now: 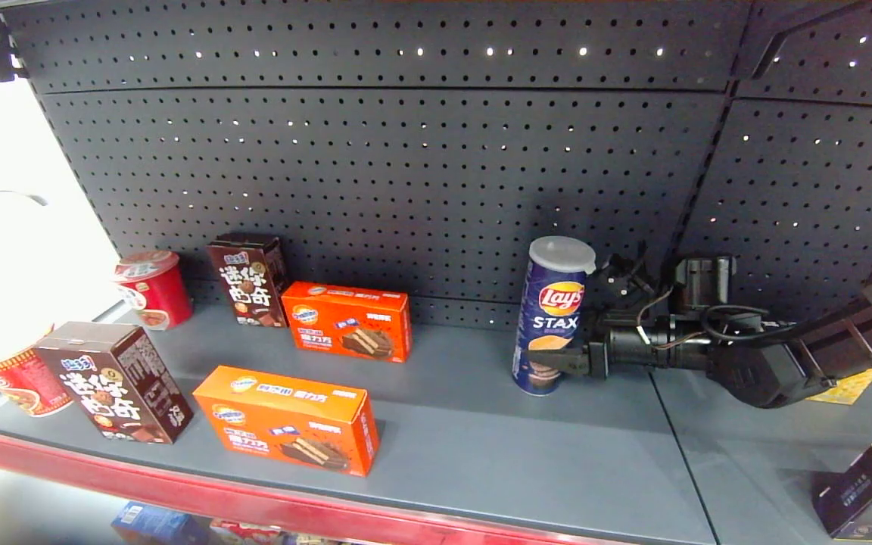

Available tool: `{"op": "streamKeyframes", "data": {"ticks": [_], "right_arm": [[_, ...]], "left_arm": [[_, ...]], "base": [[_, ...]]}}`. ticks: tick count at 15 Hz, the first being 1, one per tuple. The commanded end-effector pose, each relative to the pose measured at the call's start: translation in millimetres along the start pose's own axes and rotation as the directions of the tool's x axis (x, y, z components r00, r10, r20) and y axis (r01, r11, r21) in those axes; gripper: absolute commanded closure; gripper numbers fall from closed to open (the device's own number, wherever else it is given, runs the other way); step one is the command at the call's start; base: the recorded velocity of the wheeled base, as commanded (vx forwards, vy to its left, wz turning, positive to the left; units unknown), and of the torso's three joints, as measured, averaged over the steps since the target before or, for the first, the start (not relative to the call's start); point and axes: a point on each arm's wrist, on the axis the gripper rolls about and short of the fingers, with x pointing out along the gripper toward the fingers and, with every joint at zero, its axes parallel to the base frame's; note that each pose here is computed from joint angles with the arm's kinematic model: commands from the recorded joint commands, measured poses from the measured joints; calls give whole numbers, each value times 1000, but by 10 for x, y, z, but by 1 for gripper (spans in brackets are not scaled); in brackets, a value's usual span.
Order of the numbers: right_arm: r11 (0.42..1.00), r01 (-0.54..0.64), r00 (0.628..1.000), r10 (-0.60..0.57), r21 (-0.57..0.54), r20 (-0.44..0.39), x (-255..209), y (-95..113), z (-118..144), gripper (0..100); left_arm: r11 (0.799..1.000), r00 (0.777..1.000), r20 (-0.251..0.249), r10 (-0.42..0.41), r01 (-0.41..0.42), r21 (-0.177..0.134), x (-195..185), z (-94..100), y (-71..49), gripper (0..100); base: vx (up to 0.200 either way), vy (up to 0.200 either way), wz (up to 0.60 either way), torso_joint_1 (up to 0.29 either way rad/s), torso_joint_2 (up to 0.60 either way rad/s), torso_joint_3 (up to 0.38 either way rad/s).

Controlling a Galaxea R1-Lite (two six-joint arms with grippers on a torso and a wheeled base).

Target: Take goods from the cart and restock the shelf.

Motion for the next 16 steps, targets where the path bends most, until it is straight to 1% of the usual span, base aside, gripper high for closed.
{"op": "streamKeyframes", "data": {"ticks": [1, 2, 4, 6, 7, 9, 12, 13, 16], "right_arm": [[1000, -2, 1000, 2, 4, -5, 26, -4, -27, 0], [999, 36, 999, -36, -4, -8, 2, 27, 12, 0], [999, 44, 999, -44, -16, 3, -94, 129, 114, 0], [998, 51, 999, -51, -21, 1, -191, 278, 163, 0], [998, 55, 998, -55, -22, 0, -221, 318, 172, 0], [998, 54, 999, -54, -16, -6, -220, 328, 152, 0], [999, 53, 998, -53, -4, -18, -170, 286, 89, 0], [999, 53, 998, -53, -2, -18, -150, 269, 81, 100], [998, 70, 997, -70, 5, -27, -106, 207, 48, 100]], "left_arm": [[1000, 1000, 0, 2, -2, 0, 1, 1, 0, 100], [1000, 1000, 0, 2, -2, 0, 1, 1, 0, 100], [1000, 1000, -2, 2, -2, 0, 1, -8, -1, 100], [1000, 1000, -2, 0, 0, 0, 0, -17, -2, 100], [1000, 1000, -6, 0, 0, -2, 3, -30, -1, 100], [1000, 1000, -9, -2, 2, -3, 5, -38, -2, 100], [1000, 1000, -9, -2, 2, -3, 5, -38, -2, 100], [1000, 1000, -9, -2, 2, -3, 5, -38, -2, 100], [1000, 1000, -7, -2, 2, -2, 4, -34, -2, 100]], "base": [[0, 0, 0, 0, 0, 0], [0, 0, 0, 0, 0, 0], [0, 0, 0, 0, 0, 0], [0, 0, 0, 0, 0, 0], [0, 0, 0, 0, 0, 0], [0, 0, 0, 0, 0, 0], [0, 0, 0, 0, 0, 0], [0, 0, 0, 0, 0, 0], [0, 0, 0, 0, 0, 0]]}}
